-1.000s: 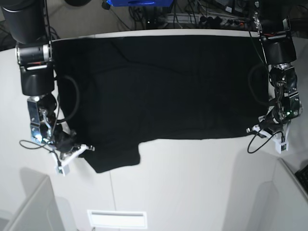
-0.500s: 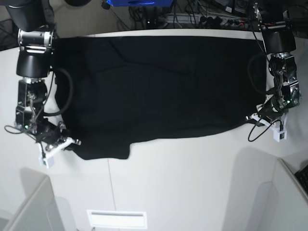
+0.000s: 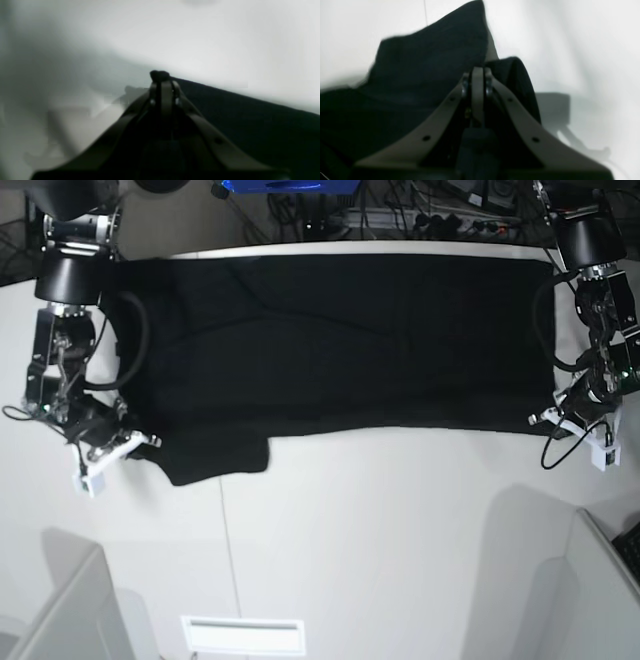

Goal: Fold the T-shirt properly
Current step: 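Lift the hem with both grippers and fold it over toward the collar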

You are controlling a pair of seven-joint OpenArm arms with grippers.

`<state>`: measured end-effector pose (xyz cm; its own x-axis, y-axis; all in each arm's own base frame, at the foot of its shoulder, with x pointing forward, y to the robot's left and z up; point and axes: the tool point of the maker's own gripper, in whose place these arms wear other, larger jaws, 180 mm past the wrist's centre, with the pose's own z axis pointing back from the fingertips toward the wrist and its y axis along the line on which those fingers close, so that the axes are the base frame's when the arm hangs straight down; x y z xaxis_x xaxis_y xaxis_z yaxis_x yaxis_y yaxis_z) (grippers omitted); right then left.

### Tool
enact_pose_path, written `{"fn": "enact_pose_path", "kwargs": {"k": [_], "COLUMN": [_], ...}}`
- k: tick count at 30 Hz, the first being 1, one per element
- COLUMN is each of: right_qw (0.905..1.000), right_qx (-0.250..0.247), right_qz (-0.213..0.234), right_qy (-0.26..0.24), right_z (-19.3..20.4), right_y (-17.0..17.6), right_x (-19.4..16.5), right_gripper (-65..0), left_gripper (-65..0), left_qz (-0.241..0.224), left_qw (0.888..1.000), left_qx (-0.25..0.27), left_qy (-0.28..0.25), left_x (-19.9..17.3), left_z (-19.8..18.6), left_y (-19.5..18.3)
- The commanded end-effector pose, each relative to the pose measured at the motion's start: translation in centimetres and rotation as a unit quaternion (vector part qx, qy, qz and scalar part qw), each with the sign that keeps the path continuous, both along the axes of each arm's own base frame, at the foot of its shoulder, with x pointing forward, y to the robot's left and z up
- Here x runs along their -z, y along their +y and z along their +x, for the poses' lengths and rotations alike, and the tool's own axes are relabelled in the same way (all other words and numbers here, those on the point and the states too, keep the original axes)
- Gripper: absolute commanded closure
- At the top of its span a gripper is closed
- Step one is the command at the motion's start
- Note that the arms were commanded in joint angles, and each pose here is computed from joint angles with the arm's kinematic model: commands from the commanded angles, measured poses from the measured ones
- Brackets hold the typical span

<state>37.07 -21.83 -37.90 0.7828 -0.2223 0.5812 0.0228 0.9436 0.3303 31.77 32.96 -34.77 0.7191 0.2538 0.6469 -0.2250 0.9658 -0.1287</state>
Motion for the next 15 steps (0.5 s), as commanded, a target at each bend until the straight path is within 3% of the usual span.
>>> {"fn": "enact_pose_path", "kwargs": {"k": [1,15], "right_qw": [0.9993,0.9993], "right_qx": [0.006,0.011], "right_qz": [-0.005,-0.007], "right_qy": [-0.035,-0.034], "right_z": [1.1,-3.2], "right_y": [-0.8,-0.5], "right_x": [-2.0,-2.5], "right_gripper": [0.0,0.0], "left_gripper": [0.0,0.0], "left_qz": [0.013,0.027], "left_qw": [1.000,0.999], "left_qx": [0.006,0.027], "left_qy": [-0.016,-0.005], "left_x": [-1.3,-1.0], "left_z": [0.2,-1.9], "left_y": [0.3,-0.6]}}
